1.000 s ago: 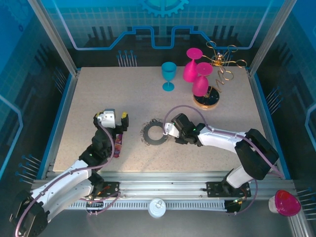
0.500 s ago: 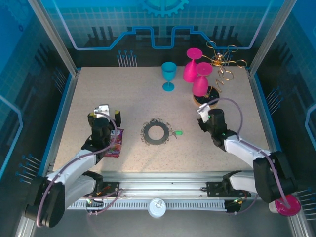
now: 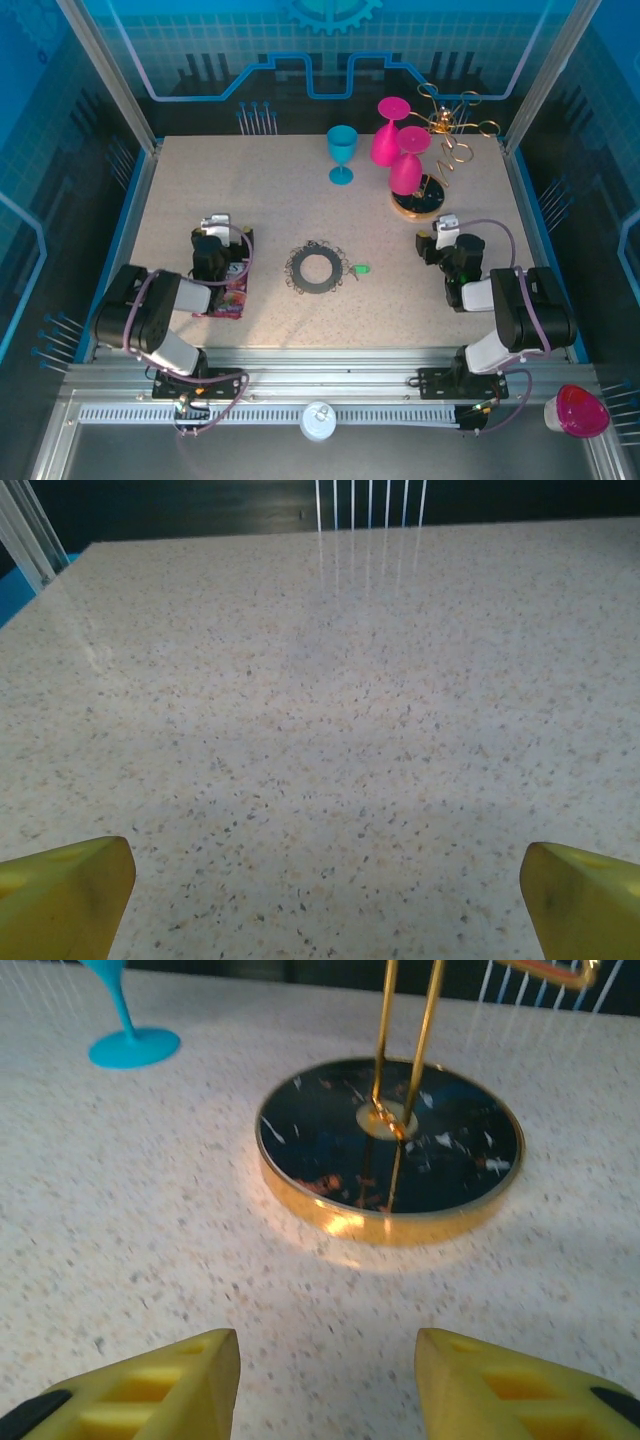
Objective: Put the keys on the keyring
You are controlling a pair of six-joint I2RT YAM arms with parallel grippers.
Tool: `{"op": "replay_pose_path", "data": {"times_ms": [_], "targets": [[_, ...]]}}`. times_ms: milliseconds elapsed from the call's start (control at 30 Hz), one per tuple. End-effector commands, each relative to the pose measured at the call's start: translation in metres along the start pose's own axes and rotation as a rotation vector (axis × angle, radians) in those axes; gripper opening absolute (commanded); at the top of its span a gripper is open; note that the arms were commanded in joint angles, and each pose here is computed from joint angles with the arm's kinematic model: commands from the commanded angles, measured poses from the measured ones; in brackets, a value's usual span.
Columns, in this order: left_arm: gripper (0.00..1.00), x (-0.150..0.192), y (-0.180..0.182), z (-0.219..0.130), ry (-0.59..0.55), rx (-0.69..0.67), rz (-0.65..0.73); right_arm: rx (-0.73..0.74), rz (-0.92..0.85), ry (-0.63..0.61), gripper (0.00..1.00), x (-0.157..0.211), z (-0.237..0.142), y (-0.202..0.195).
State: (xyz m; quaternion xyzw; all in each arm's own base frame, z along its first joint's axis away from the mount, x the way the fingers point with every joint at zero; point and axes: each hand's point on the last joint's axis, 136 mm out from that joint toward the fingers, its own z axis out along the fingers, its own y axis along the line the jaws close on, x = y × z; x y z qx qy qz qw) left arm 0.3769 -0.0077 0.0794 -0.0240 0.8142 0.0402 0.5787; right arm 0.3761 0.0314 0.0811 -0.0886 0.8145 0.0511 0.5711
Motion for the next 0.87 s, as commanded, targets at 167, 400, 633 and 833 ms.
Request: {"op": "replay_pose_path", "data": {"times_ms": [167,400,633,833], "targets": [[0.99,-0.026,-0.002,0.004,-0.083,0.036,-0.025,-0.026,0.033,-0.049,0.56,-0.024,0.009,-0.001],[0.99,-0.025,0.003,0.01,-0.049,0.014,-0.043,-0.006,0.038,-0.048,0.62,-0.025,0.009,-0.005],[0.99,-0.021,0.008,0.018,0.008,0.062,-0.099,0.001,0.034,-0.04,0.71,-0.025,0.01,-0.004],[0.99,-0.022,0.007,0.017,0.0,0.065,-0.095,0.01,0.03,-0.036,1.0,-0.024,0.011,-0.005]]}}
